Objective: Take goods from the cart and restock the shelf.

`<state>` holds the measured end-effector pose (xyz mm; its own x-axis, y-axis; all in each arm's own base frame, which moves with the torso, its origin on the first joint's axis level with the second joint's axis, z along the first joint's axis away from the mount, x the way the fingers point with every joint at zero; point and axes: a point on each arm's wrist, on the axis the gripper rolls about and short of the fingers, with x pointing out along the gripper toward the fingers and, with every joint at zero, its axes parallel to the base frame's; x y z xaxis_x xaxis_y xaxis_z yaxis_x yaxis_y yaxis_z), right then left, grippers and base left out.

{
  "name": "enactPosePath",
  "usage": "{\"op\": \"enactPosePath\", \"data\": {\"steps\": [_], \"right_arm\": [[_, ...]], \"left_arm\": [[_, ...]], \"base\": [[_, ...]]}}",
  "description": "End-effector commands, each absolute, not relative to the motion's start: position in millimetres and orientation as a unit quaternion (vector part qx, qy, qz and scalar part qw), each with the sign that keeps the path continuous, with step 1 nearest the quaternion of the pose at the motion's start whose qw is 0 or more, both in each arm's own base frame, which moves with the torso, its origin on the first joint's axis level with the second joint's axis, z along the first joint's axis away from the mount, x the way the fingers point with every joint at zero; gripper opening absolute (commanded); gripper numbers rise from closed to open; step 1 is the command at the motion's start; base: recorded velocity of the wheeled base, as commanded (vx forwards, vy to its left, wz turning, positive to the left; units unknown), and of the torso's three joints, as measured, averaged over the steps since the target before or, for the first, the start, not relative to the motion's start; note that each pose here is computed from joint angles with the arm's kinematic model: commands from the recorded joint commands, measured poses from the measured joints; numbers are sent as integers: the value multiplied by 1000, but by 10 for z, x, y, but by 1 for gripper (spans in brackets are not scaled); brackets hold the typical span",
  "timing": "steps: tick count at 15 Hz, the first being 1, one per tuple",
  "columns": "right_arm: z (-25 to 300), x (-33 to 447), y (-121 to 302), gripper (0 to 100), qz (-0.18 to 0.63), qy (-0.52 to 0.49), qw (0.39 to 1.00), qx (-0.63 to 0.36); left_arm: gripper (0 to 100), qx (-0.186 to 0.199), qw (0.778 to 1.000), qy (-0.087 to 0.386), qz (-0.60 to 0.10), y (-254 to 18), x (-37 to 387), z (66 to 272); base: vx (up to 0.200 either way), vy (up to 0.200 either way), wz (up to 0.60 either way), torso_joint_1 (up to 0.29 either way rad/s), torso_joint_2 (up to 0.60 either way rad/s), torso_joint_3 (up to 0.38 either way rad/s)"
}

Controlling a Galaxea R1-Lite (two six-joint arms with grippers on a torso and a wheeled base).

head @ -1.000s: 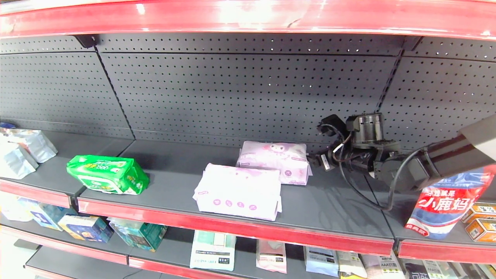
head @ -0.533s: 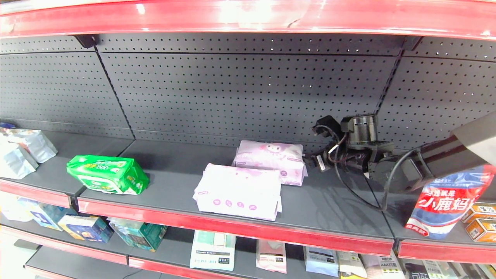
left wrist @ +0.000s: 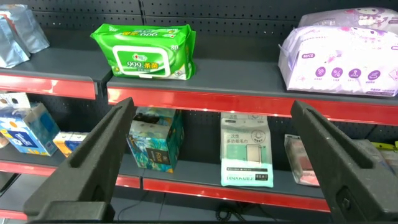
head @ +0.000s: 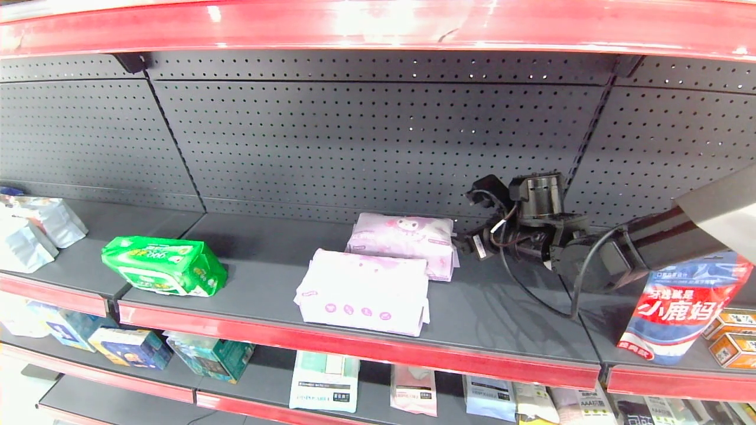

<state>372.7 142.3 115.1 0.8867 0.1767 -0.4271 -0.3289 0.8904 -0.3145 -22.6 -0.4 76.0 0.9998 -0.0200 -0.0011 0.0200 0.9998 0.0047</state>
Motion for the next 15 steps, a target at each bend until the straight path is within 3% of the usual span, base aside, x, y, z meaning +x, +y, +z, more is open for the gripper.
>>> {"op": "enactPosePath", "data": {"steps": [1, 15], "right_arm": [[1115, 3742, 1438, 100, 135, 200, 951, -193], [1107, 3762, 1630, 100, 153, 191, 952, -185]], "left_arm": [[100, 2, 1000, -1, -10, -4, -228, 761], [100, 2, 1000, -1, -10, -4, -228, 761]], "base": [[0, 0, 0, 0, 0, 0], [0, 0, 0, 0, 0, 0]]}}
